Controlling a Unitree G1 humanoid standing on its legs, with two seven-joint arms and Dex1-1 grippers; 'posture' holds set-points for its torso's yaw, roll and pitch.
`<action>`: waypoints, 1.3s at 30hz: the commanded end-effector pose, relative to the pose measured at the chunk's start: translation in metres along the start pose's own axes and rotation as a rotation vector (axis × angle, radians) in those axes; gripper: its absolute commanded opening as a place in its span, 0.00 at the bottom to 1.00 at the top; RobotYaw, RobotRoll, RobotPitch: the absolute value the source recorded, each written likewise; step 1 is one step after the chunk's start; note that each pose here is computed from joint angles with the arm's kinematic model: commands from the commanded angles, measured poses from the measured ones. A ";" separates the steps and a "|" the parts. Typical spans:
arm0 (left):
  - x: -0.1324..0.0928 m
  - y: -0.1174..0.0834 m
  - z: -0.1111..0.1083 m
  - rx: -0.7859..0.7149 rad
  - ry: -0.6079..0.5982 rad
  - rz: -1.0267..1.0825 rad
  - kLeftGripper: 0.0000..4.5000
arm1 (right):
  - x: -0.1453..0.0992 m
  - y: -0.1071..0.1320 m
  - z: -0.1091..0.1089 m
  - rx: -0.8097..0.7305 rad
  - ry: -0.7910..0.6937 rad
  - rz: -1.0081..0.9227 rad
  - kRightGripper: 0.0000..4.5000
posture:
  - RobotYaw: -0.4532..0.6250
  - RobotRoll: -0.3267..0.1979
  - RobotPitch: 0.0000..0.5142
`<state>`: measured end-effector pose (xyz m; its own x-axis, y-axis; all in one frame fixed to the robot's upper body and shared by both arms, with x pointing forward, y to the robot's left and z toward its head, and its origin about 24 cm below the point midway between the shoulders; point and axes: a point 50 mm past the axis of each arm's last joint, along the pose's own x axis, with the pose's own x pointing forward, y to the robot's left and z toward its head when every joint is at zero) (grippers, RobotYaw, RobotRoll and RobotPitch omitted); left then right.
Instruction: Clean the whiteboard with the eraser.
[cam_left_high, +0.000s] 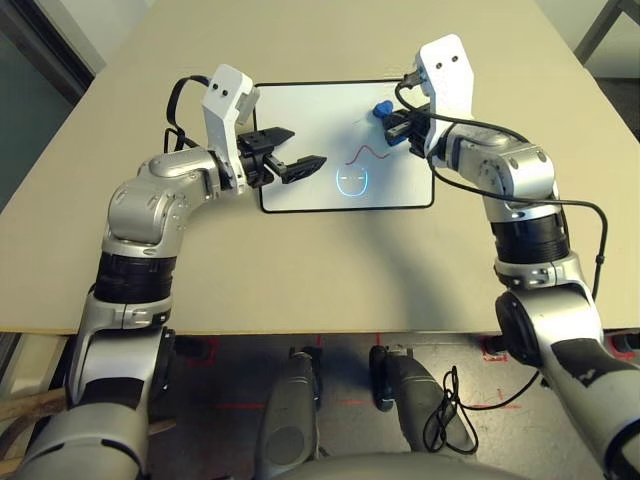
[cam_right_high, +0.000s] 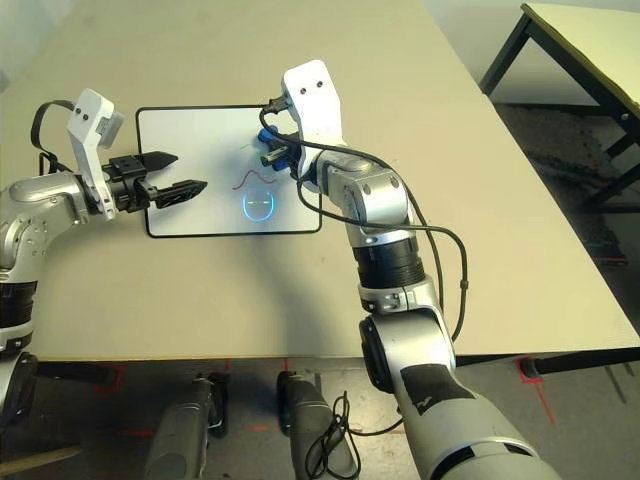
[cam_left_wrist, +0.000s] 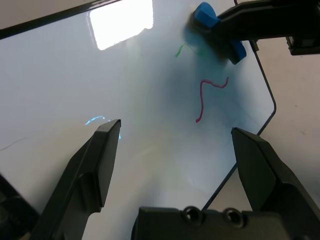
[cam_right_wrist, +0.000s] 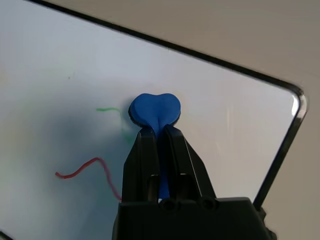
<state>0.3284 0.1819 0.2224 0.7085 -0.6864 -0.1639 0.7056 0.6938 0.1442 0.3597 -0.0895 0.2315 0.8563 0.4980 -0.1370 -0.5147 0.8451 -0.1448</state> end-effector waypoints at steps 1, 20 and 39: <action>0.000 -0.003 0.000 -0.001 0.003 -0.009 1.00 | 0.000 0.018 -0.027 0.022 0.109 0.054 0.01 | 0.49 0.62 0.49; 0.000 -0.002 0.001 0.001 0.003 -0.010 1.00 | 0.005 0.002 -0.001 0.019 0.013 -0.003 0.01 | 0.49 0.62 0.47; -0.002 -0.002 0.001 -0.002 0.005 -0.006 1.00 | 0.008 0.015 -0.002 0.013 -0.003 0.045 0.00 | 0.50 0.62 0.49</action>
<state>0.3276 0.1810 0.2235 0.7080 -0.6872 -0.1628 0.7061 0.6935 0.1435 0.3518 -0.0660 0.2188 0.8080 0.5618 -0.1777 -0.5851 0.8004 -0.1301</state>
